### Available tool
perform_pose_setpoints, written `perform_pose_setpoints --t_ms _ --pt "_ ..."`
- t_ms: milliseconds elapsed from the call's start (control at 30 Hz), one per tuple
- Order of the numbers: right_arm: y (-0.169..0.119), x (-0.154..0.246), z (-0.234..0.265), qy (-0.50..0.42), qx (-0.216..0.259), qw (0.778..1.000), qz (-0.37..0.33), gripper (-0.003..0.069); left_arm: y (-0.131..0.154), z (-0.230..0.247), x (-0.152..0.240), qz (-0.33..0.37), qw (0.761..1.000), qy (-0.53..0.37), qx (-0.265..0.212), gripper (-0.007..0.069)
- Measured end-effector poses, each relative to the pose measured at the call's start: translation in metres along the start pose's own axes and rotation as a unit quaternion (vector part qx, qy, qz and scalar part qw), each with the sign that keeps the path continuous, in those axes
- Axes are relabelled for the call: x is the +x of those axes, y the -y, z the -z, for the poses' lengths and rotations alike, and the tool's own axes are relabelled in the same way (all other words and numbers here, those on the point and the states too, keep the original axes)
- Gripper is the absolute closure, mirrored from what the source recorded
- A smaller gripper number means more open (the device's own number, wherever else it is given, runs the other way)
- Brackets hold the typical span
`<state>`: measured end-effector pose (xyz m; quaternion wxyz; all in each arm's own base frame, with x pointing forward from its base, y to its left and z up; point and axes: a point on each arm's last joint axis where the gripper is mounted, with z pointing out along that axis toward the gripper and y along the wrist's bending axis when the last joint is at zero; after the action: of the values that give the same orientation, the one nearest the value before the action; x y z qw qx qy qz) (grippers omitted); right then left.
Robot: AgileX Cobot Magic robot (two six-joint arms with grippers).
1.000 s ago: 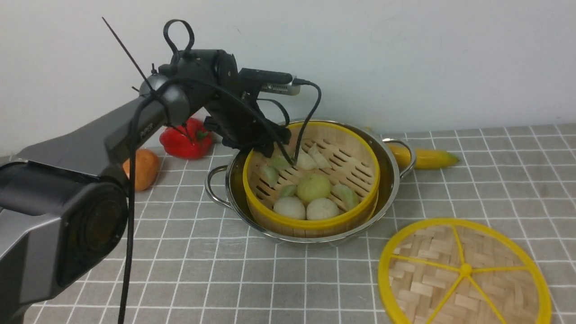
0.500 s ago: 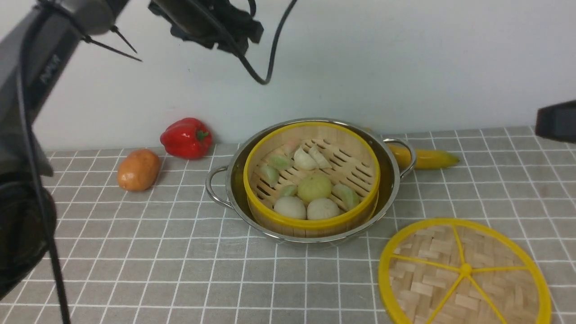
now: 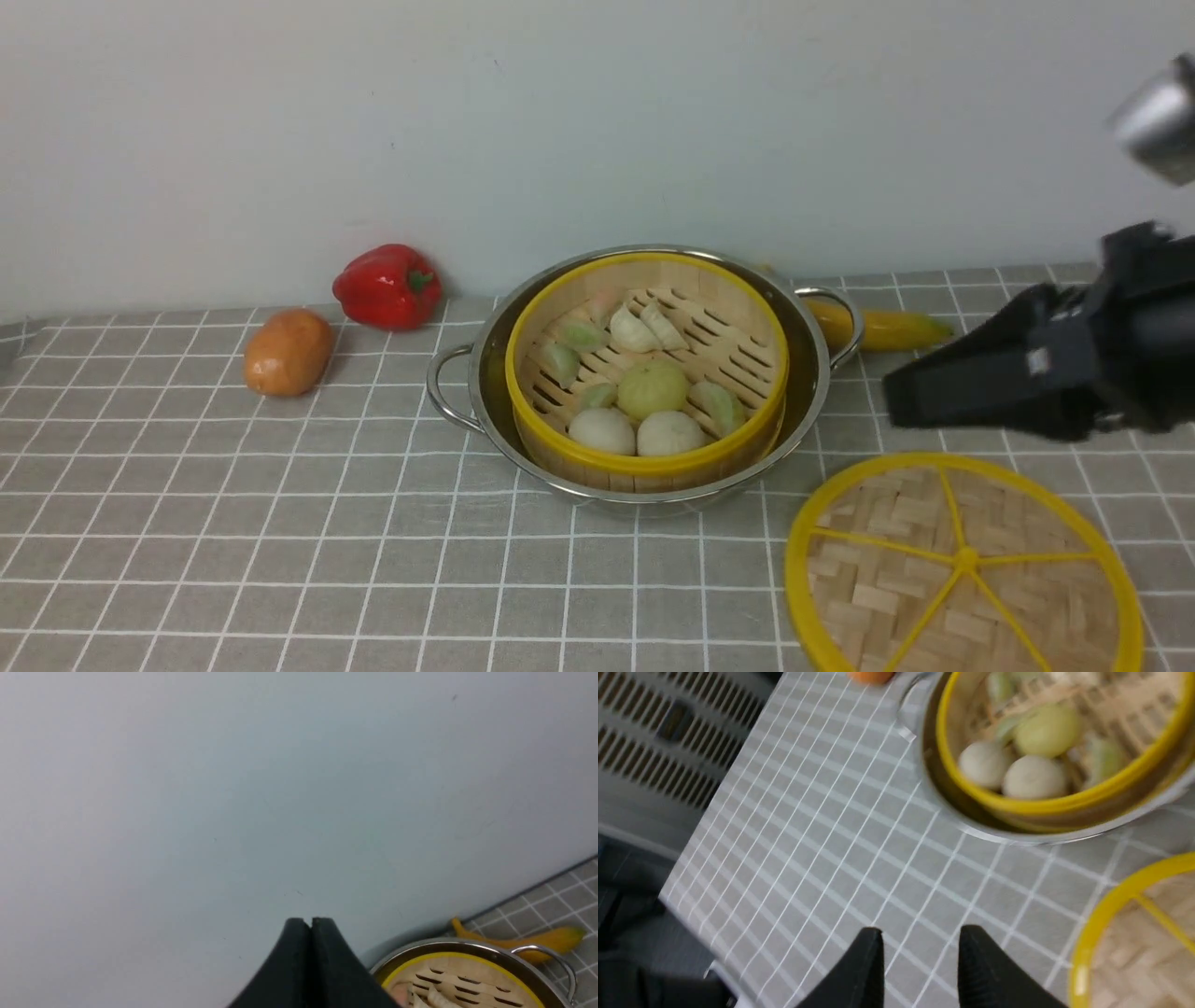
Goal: Place the steamer in the pot on the grey tablecloth, and put the lid on the steamer.
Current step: 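Move the gripper down to the bamboo steamer lid and grasp its center knob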
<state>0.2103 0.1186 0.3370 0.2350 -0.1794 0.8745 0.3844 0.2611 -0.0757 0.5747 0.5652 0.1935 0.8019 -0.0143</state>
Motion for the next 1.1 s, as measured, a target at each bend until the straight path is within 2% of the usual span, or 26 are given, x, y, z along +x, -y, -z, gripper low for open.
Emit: perform_pose_setpoints --t_ms 67,167,233,267,300,333,433,467,500,533,600,867,1100 --pt "-0.009 0.005 -0.017 -0.031 -0.001 0.999 0.020 0.0414 0.000 0.029 0.002 -0.007 1.000 0.014 -0.003 0.0648" --pt "-0.010 0.010 -0.031 -0.062 0.025 0.997 0.035 0.0414 0.000 0.056 0.011 -0.014 1.000 0.017 -0.006 0.0648" --pt "0.002 0.015 -0.043 -0.095 0.100 0.990 0.037 0.0414 0.002 0.089 0.035 -0.022 1.000 0.004 -0.014 0.0648" --pt "0.002 0.015 -0.044 -0.094 0.099 0.990 0.032 0.0414 0.002 0.091 0.037 -0.022 1.000 0.003 -0.015 0.0648" --pt "0.009 0.015 -0.045 -0.102 0.131 0.986 0.033 0.0414 0.004 0.102 0.049 -0.024 1.000 -0.005 -0.017 0.0648" --pt "0.021 0.015 -0.046 -0.107 0.185 0.977 0.026 0.0414 0.006 0.122 0.068 -0.025 0.999 -0.010 -0.021 0.0648" --pt "0.038 0.012 -0.044 -0.102 0.272 0.957 0.016 0.0414 0.015 0.147 0.116 -0.018 0.999 -0.034 -0.016 0.0648" --pt "0.040 0.012 -0.044 -0.100 0.281 0.954 0.014 0.0414 0.017 0.145 0.123 -0.016 0.999 -0.043 -0.012 0.0648" --pt "0.045 0.011 -0.043 -0.096 0.307 0.947 0.004 0.0414 0.024 0.156 0.151 -0.008 0.999 -0.048 -0.005 0.0648" --pt "0.046 0.010 -0.043 -0.096 0.309 0.946 0.007 0.0414 0.024 0.161 0.151 -0.006 0.999 -0.041 -0.005 0.0648" --pt "0.053 0.009 -0.046 -0.098 0.334 0.937 0.001 0.0414 0.035 0.167 0.194 0.006 1.000 -0.026 0.008 0.0648" --pt "0.082 0.014 -0.080 -0.155 0.361 0.920 -0.013 0.0415 0.058 0.152 0.289 0.018 1.000 0.013 0.018 0.0648" --pt "0.099 0.018 -0.099 -0.173 0.376 0.910 -0.021 0.0415 0.064 0.138 0.315 0.018 1.000 -0.011 0.023 0.0648"
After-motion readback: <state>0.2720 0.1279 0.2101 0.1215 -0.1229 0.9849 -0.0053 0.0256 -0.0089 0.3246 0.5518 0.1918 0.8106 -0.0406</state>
